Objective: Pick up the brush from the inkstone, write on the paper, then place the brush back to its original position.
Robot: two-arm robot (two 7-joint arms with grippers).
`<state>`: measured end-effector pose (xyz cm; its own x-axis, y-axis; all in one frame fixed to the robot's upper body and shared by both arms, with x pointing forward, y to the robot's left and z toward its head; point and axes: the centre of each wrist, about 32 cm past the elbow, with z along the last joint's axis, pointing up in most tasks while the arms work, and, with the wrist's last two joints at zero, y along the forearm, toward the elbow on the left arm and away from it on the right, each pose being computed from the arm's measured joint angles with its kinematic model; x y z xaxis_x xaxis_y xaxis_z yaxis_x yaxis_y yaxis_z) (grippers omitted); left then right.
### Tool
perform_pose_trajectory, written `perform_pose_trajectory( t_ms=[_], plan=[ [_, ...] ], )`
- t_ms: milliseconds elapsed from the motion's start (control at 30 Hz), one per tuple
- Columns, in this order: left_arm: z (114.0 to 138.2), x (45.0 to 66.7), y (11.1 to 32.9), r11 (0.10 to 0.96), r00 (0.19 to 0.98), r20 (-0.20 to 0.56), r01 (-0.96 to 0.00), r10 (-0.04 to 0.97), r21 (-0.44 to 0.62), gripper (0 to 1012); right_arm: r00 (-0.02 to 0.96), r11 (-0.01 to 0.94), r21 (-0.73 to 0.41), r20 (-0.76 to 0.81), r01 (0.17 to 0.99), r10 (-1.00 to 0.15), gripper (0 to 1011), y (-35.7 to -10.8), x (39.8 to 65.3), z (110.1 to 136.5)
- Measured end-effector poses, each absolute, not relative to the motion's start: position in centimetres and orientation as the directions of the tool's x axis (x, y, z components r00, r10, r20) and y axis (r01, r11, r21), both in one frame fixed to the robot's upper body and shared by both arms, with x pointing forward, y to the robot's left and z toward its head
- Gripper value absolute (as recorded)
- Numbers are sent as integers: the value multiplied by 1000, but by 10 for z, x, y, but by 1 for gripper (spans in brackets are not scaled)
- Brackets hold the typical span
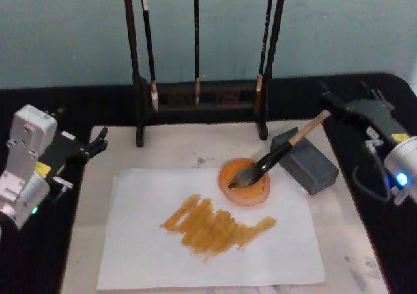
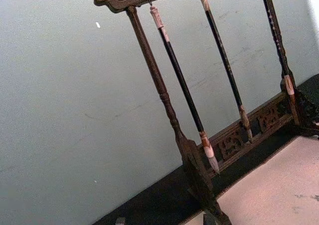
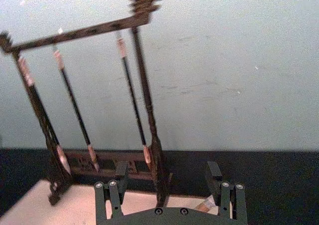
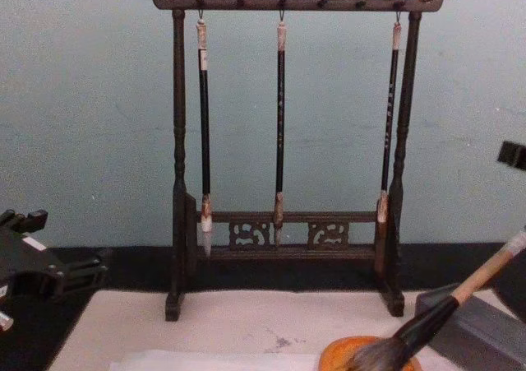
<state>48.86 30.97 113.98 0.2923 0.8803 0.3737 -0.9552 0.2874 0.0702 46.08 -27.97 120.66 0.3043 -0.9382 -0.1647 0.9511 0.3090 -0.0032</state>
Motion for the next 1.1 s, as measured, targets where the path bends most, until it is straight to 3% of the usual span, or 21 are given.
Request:
perform_pose_trajectory(
  t_ms=[233,400,633,1100],
  plan=[
    [1140,489,310,287,292,374,-955,880,70,1010,340,341,6,35,940,-940,1000,-263,450,1181],
    [1140,489,310,287,292,374,-955,880,70,1010,355,357,5,87,934,-931,1000,-259,444,1165],
    [1140,489,310,287,292,374,-955,880,70,1010,390,387,-52,73,920,-918,1000,-258,435,1145],
    [1140,489,310,287,292,374,-955,880,70,1009,393,388,-111,23,915,-919,1000,-260,434,1130]
  ],
)
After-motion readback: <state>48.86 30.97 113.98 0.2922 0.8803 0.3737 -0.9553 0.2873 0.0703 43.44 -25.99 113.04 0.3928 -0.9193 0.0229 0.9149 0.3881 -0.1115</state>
